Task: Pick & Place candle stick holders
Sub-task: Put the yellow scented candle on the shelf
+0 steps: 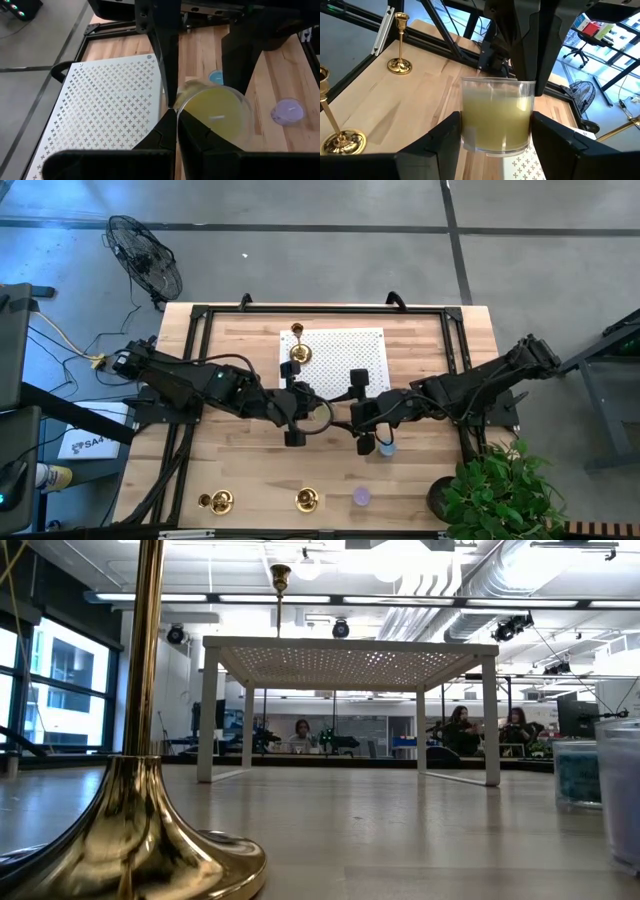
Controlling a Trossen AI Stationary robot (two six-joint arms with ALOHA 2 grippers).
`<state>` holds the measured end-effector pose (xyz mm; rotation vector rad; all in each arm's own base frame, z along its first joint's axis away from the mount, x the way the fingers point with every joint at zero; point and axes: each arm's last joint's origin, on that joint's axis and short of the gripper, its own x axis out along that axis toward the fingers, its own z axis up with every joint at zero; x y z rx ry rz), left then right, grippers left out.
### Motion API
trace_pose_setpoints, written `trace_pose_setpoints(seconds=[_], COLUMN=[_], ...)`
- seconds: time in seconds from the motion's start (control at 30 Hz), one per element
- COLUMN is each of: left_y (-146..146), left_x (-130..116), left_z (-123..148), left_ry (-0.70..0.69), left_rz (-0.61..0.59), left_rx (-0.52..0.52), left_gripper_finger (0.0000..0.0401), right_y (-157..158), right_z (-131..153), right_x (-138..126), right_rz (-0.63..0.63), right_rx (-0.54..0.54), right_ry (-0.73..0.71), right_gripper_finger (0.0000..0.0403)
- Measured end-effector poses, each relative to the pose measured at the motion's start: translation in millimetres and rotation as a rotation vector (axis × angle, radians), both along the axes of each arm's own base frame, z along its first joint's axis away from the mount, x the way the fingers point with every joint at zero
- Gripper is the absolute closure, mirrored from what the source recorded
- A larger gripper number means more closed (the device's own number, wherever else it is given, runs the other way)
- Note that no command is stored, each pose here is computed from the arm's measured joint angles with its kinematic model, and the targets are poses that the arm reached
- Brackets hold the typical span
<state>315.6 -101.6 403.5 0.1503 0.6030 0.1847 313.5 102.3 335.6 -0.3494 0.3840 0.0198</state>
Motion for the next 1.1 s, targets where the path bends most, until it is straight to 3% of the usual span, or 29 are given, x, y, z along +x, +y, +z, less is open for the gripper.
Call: trace_pose_setpoints(seconds=[0.37, 0.57, 0.87, 0.97, 1.1], left_y=[0.8, 0.0, -0.2, -0.2, -0.1], left_x=[-5.4, -6.7, -7.1, -7.1, -7.1], left_z=[18.9, 30.9, 27.6, 27.3, 27.1], left_ry=[-0.022, -0.078, -0.053, -0.05, -0.048], left_rz=[-0.047, -0.084, -0.091, -0.091, -0.09], left_rx=[-0.044, -0.063, -0.06, -0.059, -0.058], left_gripper_finger=[0.0398, 0.0398, 0.0398, 0.0398, 0.0398], right_y=[-0.6, -0.9, -1.0, -2.2, -4.5], right_z=[0.8, -6.9, -5.3, -6.2, -10.9], right_x=[-0.8, -1.0, -1.3, -2.5, -5.0], right_rz=[-0.016, -0.016, -0.034, -0.068, -0.128], right_rx=[-0.011, -0.029, -0.005, 0.005, -0.003], right_ry=[0.004, 0.055, 0.043, 0.054, 0.096], right_gripper_finger=[0.021, 0.0271, 0.0394, 0.0391, 0.0341])
